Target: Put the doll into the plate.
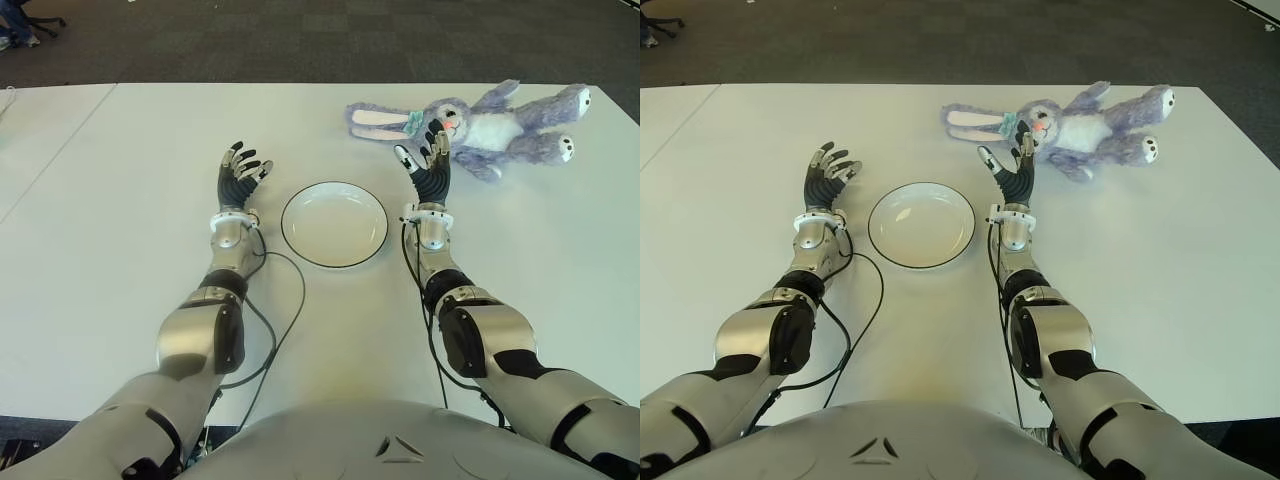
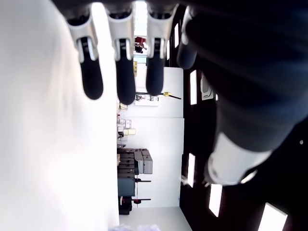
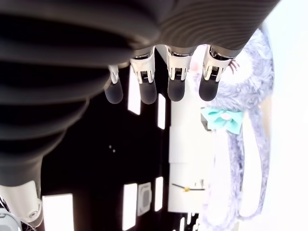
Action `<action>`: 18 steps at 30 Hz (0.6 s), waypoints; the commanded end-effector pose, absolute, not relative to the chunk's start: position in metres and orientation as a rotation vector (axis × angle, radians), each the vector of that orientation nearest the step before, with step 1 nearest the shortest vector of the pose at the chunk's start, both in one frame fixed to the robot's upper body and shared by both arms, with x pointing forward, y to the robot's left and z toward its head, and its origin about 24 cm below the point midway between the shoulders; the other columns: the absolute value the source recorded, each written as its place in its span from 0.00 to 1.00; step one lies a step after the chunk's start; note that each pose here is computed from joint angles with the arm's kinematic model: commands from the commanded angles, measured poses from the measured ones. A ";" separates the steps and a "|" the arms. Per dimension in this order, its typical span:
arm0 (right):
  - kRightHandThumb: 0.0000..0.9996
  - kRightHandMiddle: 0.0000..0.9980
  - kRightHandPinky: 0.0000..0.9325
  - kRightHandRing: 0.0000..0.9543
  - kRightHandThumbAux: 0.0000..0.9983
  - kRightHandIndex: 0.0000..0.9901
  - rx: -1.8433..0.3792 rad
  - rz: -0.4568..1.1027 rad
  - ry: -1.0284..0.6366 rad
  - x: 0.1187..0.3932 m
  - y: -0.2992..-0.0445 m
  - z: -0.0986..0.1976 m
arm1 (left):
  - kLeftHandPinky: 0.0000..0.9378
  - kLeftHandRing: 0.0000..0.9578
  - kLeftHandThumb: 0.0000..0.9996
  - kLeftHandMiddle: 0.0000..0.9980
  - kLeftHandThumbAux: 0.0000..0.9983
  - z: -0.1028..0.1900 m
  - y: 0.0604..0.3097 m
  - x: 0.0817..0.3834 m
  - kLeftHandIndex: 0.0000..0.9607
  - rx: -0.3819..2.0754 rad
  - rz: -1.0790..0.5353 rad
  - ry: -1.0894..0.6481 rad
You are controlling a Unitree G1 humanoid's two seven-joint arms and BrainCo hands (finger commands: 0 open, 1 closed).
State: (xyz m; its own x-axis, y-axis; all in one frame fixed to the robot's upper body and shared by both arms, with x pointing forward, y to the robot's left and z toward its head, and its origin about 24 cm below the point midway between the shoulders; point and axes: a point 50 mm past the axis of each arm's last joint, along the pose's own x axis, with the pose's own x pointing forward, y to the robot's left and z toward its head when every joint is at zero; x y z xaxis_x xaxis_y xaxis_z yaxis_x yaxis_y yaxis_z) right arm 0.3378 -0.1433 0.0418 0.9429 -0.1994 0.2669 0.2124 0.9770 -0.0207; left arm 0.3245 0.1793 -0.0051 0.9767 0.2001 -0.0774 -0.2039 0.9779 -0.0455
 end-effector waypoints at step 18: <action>0.12 0.06 0.03 0.04 0.67 0.05 -0.381 -0.095 -0.209 0.367 -0.185 0.071 | 0.36 0.32 0.18 0.26 0.79 -0.090 0.168 0.255 0.16 -0.092 0.226 0.516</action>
